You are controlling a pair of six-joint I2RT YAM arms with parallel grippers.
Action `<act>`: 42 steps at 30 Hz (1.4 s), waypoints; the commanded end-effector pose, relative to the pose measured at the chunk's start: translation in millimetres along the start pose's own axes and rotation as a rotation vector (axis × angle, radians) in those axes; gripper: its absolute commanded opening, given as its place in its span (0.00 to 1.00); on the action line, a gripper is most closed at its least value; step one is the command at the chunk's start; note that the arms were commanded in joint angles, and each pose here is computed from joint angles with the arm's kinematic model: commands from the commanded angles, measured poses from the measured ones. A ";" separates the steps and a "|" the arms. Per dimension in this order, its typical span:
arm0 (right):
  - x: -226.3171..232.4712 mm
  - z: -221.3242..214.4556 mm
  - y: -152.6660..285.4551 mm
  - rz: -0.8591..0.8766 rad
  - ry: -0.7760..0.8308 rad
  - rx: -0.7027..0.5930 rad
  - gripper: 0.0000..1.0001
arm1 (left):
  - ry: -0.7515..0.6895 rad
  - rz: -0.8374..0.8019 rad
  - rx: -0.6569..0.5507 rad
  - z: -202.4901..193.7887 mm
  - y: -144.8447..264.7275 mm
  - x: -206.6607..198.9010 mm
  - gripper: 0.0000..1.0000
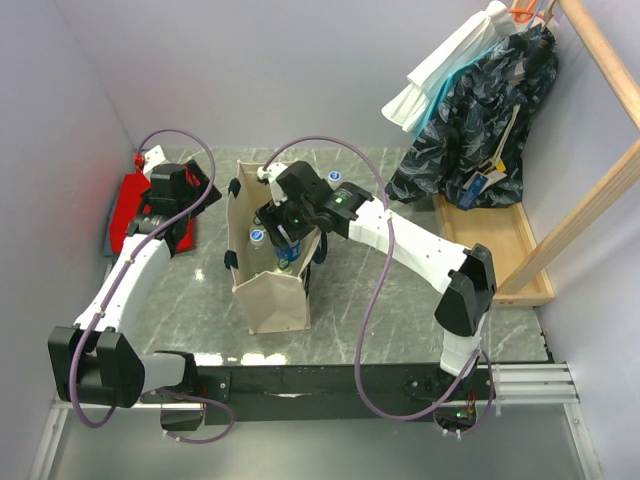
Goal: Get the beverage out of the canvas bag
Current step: Take out the drink from the canvas bag.
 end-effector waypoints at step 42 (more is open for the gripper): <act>-22.6 13.1 -15.1 -0.003 -0.036 -0.029 0.63 | -0.001 -0.033 -0.020 7.1 -0.9 -10.2 0.96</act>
Point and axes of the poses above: each gripper's point midway between its finger pads, its own y axis back along the fingers, its own x axis along the line the jaws close on, z = x × y, the point moved 5 cm from there along y, back along the fingers, and after that the axes turned 11 degrees about y, right-handed, at the moved point
